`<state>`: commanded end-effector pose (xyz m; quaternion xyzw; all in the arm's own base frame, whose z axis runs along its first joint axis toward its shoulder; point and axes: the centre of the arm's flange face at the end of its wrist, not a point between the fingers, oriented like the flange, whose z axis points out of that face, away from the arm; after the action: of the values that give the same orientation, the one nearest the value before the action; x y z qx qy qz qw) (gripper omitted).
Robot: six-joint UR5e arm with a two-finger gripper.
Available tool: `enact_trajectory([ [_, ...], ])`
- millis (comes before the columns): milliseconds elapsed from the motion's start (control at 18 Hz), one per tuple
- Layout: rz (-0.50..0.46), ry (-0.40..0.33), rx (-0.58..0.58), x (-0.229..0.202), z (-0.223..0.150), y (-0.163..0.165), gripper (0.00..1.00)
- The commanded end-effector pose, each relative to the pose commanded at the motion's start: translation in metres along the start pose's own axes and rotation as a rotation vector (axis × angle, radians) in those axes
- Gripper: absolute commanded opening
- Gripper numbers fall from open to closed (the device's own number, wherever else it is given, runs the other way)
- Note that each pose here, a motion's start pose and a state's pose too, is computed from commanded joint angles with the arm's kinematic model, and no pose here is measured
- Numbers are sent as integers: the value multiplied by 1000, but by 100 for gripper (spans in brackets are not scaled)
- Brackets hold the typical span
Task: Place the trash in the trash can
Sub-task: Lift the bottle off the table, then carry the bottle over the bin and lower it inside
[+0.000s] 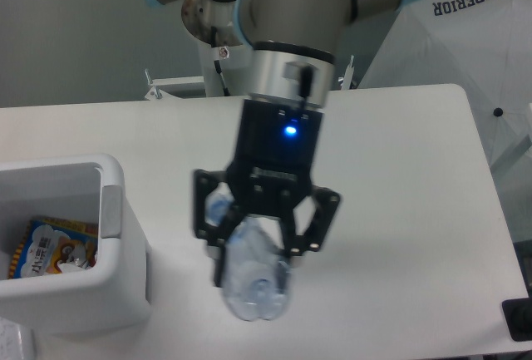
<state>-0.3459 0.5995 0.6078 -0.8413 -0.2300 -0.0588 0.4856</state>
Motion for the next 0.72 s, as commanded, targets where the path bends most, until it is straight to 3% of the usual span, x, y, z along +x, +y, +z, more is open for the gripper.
enact_trajectory([
  [444, 20, 73, -47, 59, 20, 21, 63],
  [722, 30, 127, -113, 99, 45, 51, 63],
])
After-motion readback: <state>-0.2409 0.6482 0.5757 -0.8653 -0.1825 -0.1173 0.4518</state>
